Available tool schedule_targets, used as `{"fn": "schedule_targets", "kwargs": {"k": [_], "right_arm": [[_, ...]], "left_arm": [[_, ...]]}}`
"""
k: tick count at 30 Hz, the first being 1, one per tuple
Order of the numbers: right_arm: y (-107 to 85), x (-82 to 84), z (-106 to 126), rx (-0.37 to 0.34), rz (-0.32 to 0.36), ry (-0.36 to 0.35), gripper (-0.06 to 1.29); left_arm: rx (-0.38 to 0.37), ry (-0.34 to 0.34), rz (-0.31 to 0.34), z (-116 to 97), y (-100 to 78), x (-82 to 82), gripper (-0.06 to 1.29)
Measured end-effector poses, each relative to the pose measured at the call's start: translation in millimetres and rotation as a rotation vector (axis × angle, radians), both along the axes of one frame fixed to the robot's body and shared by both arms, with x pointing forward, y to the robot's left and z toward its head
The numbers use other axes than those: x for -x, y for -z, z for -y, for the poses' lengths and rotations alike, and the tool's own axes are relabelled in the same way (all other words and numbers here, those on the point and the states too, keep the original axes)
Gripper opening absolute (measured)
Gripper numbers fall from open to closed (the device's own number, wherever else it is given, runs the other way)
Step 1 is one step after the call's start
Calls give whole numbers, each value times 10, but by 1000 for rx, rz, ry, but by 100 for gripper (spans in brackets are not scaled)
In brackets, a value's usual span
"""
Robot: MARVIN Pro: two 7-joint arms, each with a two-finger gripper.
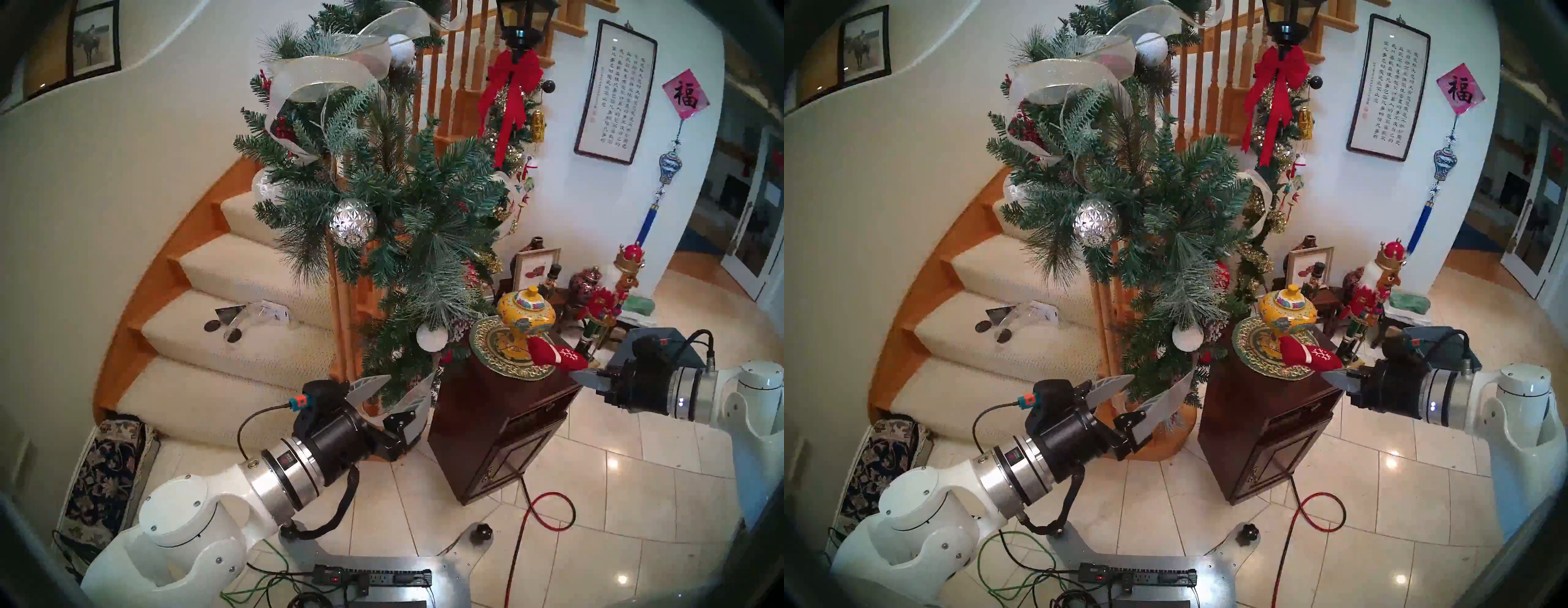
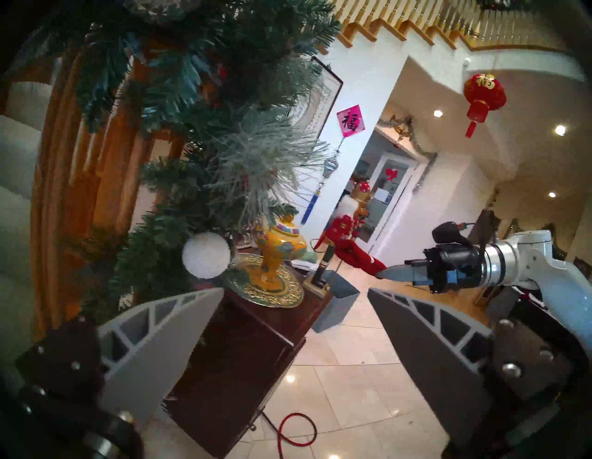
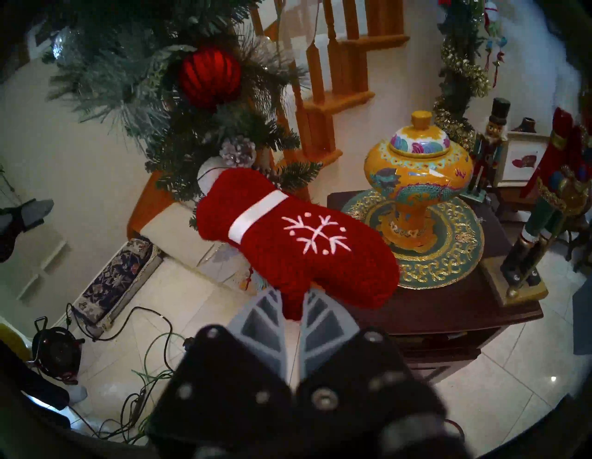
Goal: Hang the ornament onto the Christmas-tree-style decoration
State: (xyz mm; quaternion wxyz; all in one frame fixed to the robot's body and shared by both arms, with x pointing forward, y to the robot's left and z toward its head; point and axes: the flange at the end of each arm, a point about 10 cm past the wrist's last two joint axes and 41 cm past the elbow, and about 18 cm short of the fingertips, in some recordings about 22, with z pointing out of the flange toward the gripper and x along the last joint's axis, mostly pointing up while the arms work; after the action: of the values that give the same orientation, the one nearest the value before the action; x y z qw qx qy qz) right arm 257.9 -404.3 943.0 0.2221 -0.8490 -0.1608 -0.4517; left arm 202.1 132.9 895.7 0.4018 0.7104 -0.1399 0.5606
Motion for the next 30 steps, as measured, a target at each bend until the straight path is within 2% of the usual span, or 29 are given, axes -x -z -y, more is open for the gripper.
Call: {"fn": "schedule_targets", "kwargs": {"k": [6,14,20,30], "right_arm": [[-52,20,-32,-33,17,-5,-4],[-101,52,-59,-55,35,-1,-4],[-113,77,-97,-67,51,11,-4],[-91,90,-194,-80,74,36,-4]], "left_arm": [[73,13,-34,51,-14,-27,123],[207,30,-139,83,-58,-109,123],[242,40,-170,121,-82,-174,123],[227,16,-197,257,-36,-248,123]]}}
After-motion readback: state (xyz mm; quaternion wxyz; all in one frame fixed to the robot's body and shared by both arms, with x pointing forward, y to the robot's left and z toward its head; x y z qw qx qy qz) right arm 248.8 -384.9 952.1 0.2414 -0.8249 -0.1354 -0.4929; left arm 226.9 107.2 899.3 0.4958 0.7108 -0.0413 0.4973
